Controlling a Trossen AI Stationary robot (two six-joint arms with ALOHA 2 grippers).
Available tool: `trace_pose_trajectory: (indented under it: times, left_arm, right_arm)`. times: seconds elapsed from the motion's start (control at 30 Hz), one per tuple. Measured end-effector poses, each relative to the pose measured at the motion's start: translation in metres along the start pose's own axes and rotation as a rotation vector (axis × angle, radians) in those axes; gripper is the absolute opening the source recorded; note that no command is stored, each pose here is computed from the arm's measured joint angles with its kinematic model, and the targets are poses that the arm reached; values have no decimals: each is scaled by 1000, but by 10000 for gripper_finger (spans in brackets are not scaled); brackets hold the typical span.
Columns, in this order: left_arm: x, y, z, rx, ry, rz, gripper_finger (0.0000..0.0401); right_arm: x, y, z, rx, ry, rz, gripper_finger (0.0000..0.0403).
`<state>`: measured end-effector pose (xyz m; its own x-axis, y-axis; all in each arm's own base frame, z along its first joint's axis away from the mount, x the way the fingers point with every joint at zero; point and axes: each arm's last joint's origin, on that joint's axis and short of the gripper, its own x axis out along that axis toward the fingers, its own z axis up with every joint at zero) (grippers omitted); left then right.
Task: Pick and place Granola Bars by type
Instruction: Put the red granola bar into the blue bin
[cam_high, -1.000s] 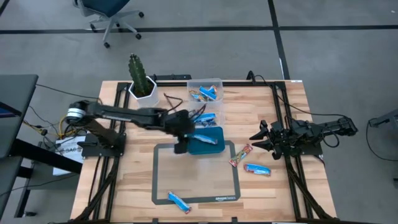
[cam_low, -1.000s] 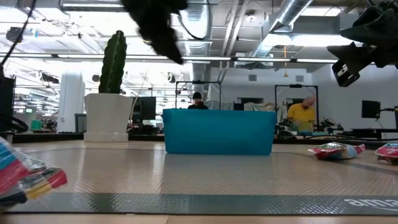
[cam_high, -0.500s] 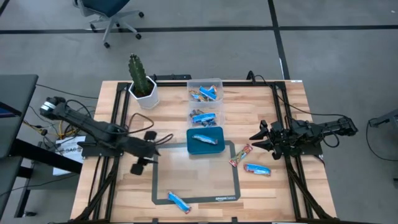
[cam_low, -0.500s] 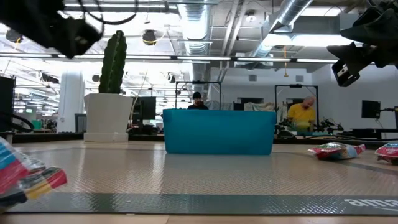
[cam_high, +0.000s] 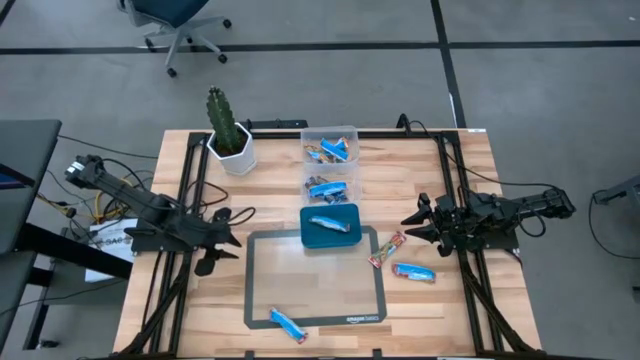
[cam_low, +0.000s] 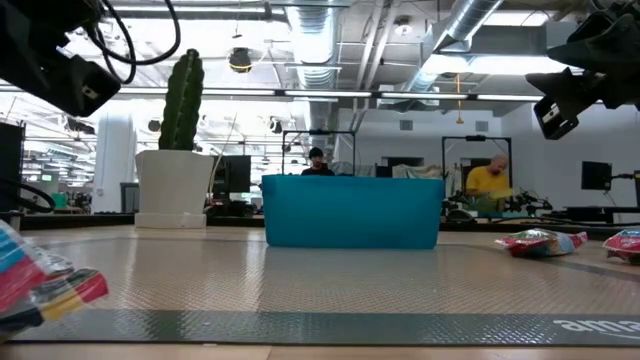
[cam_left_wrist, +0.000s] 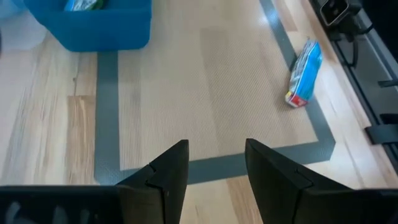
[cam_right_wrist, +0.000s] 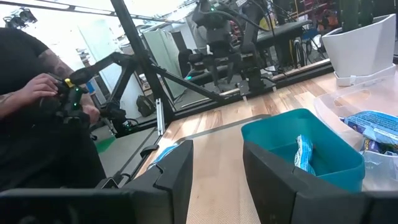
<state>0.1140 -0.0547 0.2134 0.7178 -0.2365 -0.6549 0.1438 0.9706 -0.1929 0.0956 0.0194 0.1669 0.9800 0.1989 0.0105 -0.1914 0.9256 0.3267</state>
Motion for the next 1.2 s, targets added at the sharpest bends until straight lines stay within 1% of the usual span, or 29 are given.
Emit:
trace_pose_trajectory:
  times: [0.13, 0.23, 0.3, 0.4, 0.5, 0.63, 0.83, 0.97, 1.07, 1.2]
  left_arm:
    - [0, 0, 1, 12, -4, -2, 151]
    - [3, -3, 3, 22, 26, -3, 151]
    - [6, -10, 10, 66, 51, -12, 151]
    - [12, -22, 26, 167, 86, 3, 151]
    - [26, -36, 41, 266, 148, 26, 151]
    - [52, -56, 57, 359, 232, 29, 151]
    - [89, -85, 73, 482, 293, 59, 151]
    - [107, -102, 82, 512, 311, 55, 151]
    - [119, -113, 87, 514, 319, 41, 151]
    - [130, -127, 91, 518, 334, -2, 151]
  right_arm:
    - [0, 0, 0, 0, 0, 0, 133]
    - [0, 0, 0, 0, 0, 0, 134]
    - [0, 0, 0, 0, 0, 0, 134]
    - [0, 0, 0, 0, 0, 0, 133]
    - [0, 0, 0, 0, 0, 0, 134]
    - [0, 0, 0, 0, 0, 0, 134]
    - [0, 0, 0, 0, 0, 0, 134]
    - [0, 0, 0, 0, 0, 0, 133]
    - [0, 0, 0, 0, 0, 0, 133]
    - [0, 0, 0, 0, 0, 0, 134]
